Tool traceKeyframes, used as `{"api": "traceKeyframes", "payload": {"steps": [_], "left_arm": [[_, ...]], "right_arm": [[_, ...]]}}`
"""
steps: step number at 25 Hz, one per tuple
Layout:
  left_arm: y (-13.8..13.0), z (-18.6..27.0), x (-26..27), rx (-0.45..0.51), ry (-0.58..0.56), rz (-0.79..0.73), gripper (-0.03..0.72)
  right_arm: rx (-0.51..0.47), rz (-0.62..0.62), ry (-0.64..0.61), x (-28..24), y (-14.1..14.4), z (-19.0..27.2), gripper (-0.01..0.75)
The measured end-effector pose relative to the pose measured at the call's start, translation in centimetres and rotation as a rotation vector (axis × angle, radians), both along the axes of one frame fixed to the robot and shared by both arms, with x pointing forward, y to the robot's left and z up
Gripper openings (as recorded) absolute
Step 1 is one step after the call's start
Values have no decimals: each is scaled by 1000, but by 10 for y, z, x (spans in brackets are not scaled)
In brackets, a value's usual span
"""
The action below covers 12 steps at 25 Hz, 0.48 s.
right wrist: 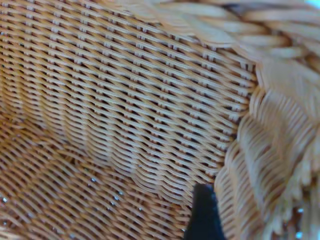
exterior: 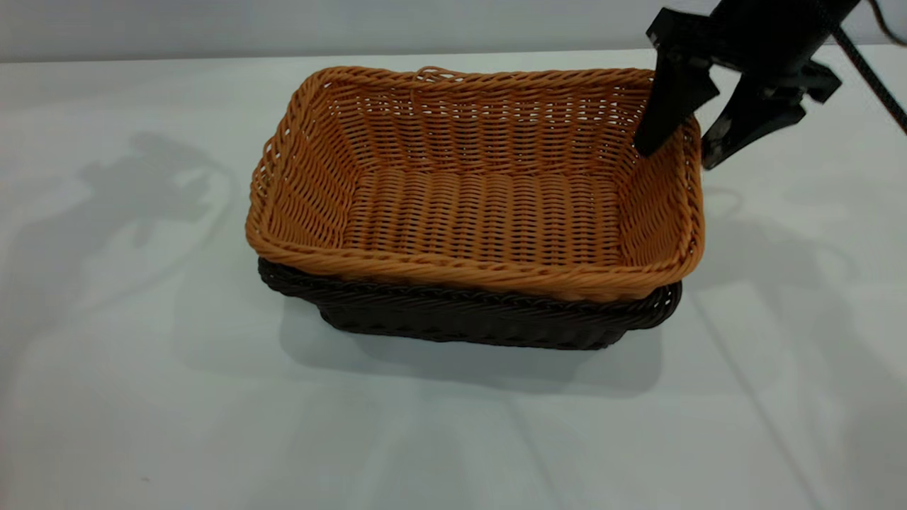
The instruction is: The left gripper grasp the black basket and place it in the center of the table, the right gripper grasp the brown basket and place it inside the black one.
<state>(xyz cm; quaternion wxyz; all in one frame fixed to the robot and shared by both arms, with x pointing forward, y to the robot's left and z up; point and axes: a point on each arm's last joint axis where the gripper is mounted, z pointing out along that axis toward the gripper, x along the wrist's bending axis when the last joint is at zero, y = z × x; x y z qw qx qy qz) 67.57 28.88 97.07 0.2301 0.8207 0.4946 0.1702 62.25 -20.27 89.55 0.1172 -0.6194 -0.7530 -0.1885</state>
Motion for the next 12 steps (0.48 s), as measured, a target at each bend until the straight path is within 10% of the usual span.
{"api": "traceKeyframes", "payload": {"steps": [12], "left_arm": [[-6,136,-67,-86,-128,24,547]], "right_arm": [[32,-2,-398,-23,-6,192,582]]}}
